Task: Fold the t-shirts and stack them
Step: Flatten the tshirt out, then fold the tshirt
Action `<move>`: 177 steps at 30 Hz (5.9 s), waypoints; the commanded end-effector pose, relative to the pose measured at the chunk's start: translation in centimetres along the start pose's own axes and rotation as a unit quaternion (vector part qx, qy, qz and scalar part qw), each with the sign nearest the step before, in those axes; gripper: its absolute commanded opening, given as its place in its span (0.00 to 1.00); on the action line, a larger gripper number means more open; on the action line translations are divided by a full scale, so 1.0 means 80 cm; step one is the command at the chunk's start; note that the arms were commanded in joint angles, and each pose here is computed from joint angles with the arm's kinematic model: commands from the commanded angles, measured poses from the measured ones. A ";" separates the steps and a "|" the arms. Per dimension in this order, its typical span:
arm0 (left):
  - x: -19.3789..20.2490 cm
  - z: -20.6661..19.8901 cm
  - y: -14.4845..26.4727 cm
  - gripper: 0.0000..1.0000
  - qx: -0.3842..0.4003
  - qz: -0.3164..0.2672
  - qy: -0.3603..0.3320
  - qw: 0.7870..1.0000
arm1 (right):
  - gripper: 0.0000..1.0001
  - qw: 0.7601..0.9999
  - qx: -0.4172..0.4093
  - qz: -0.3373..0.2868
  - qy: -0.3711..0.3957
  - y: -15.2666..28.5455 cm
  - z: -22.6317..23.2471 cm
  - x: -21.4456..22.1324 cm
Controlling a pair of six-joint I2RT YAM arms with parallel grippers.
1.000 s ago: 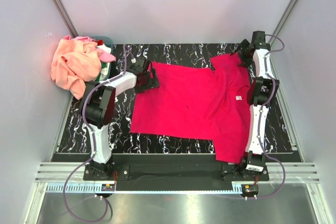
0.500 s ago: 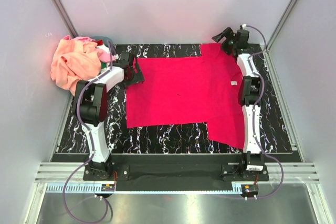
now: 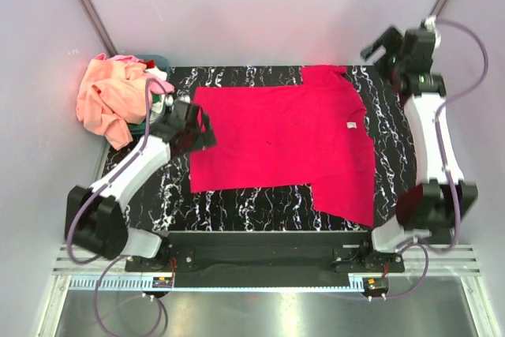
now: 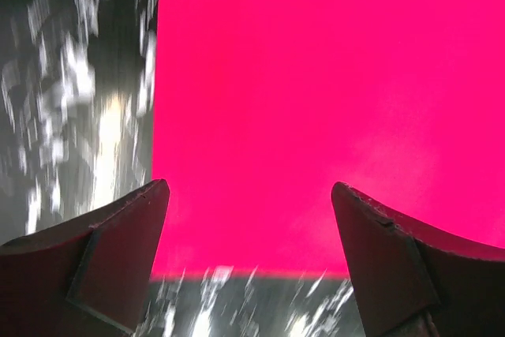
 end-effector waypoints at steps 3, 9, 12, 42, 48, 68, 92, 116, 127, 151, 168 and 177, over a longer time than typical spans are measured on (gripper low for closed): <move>0.097 0.027 0.028 0.89 -0.039 0.060 0.016 0.997 | 1.00 0.984 0.151 0.093 0.002 0.091 -0.100 0.096; 0.177 0.056 0.042 0.89 -0.072 0.095 0.047 0.992 | 1.00 0.979 0.158 0.132 -0.006 0.167 -0.140 0.155; 0.188 0.067 0.039 0.89 -0.083 0.086 0.055 0.991 | 1.00 0.977 0.145 0.154 -0.020 0.191 -0.151 0.177; 0.176 0.068 -0.037 0.62 -0.122 0.043 0.056 0.990 | 1.00 0.951 0.158 0.259 -0.055 0.206 -0.208 0.267; 0.182 0.065 -0.045 0.34 -0.108 0.051 0.062 0.991 | 1.00 0.930 0.258 0.256 -0.064 0.204 -0.228 0.270; 0.097 0.118 -0.055 0.00 -0.116 0.027 0.124 0.985 | 0.95 0.875 0.326 0.354 -0.051 0.246 -0.237 0.367; 0.104 0.123 -0.043 0.00 -0.113 0.023 0.128 0.985 | 0.36 0.865 0.308 0.392 0.051 0.238 -0.224 0.416; 0.131 0.112 -0.003 0.00 -0.039 0.038 0.159 0.986 | 0.00 0.874 0.292 0.368 0.119 0.269 -0.192 0.387; 0.150 0.099 0.040 0.00 0.017 0.065 0.181 0.981 | 0.00 0.894 0.271 0.340 0.105 0.306 -0.176 0.339; 0.004 0.075 -0.019 0.00 -0.045 0.083 0.110 0.989 | 0.00 0.903 0.198 0.316 0.213 0.113 -0.062 0.231; -0.027 0.083 -0.069 0.00 -0.082 0.109 0.091 0.986 | 0.00 0.890 0.235 0.321 0.223 0.027 -0.064 0.210; -0.042 0.086 -0.101 0.12 -0.099 0.129 0.080 0.984 | 0.00 0.876 0.272 0.328 0.227 -0.013 -0.074 0.219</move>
Point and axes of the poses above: each gripper's point midway between its finger pads, its own y axis back along the fingers, its own z axis along the line the jaws close on, x = y × z, the point moved 8 cm from there along y, back along the fingers, and after that the axes turned 4 degrees about -y, right-handed, at the moved point
